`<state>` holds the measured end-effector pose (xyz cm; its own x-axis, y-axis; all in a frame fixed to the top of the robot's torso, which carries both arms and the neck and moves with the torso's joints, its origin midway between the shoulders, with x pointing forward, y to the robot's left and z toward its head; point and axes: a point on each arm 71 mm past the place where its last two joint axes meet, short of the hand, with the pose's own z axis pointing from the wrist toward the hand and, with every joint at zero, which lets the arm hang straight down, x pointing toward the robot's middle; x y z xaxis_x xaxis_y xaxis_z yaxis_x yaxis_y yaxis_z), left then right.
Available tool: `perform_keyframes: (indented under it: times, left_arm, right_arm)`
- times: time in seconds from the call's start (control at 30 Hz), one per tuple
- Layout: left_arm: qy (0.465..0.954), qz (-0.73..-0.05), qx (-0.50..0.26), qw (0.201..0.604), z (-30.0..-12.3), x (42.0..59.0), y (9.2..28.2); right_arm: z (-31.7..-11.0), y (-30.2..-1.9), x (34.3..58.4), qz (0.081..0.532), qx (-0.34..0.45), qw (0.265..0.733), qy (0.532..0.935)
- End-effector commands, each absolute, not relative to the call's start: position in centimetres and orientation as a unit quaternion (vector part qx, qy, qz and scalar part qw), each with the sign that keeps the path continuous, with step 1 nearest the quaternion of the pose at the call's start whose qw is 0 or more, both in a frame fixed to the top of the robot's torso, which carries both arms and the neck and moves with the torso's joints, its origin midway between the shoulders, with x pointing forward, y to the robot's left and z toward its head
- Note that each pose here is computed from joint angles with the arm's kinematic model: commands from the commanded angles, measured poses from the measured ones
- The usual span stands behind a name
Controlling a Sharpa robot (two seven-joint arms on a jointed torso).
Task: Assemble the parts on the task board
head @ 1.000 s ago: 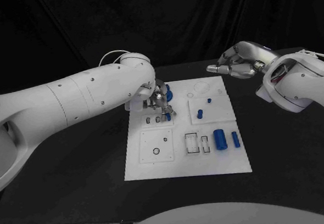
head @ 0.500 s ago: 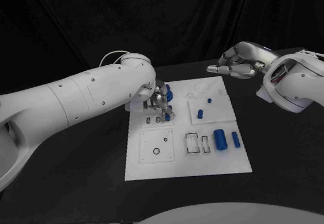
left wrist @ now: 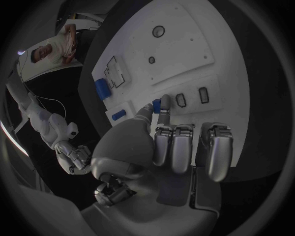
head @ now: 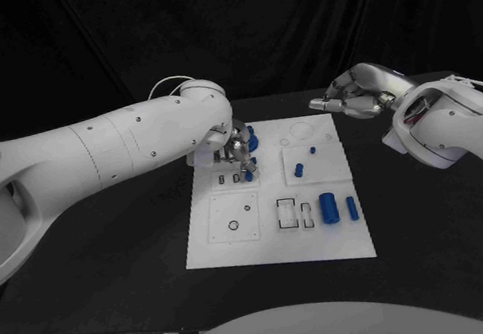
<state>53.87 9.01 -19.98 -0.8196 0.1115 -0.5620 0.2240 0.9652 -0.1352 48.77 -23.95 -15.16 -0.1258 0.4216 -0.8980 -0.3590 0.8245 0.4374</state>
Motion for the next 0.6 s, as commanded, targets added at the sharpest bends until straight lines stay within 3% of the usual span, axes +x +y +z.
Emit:
perform_keyframes:
  times: [0.03,0.27,0.6]
  left_arm:
    - [0.948,-0.103,0.087,0.288,-20.1,53.7,8.9]
    - [0.945,-0.106,0.079,0.299,-20.0,53.2,9.2]
    - [0.94,-0.105,0.057,0.319,-19.5,52.9,11.2]
  right_arm:
    - [-15.3,-24.0,48.8,0.291,0.026,0.659,0.693]
    - [-15.3,-24.1,48.8,0.291,0.026,0.659,0.694]
    - [-15.4,-24.3,48.9,0.287,0.028,0.659,0.694]
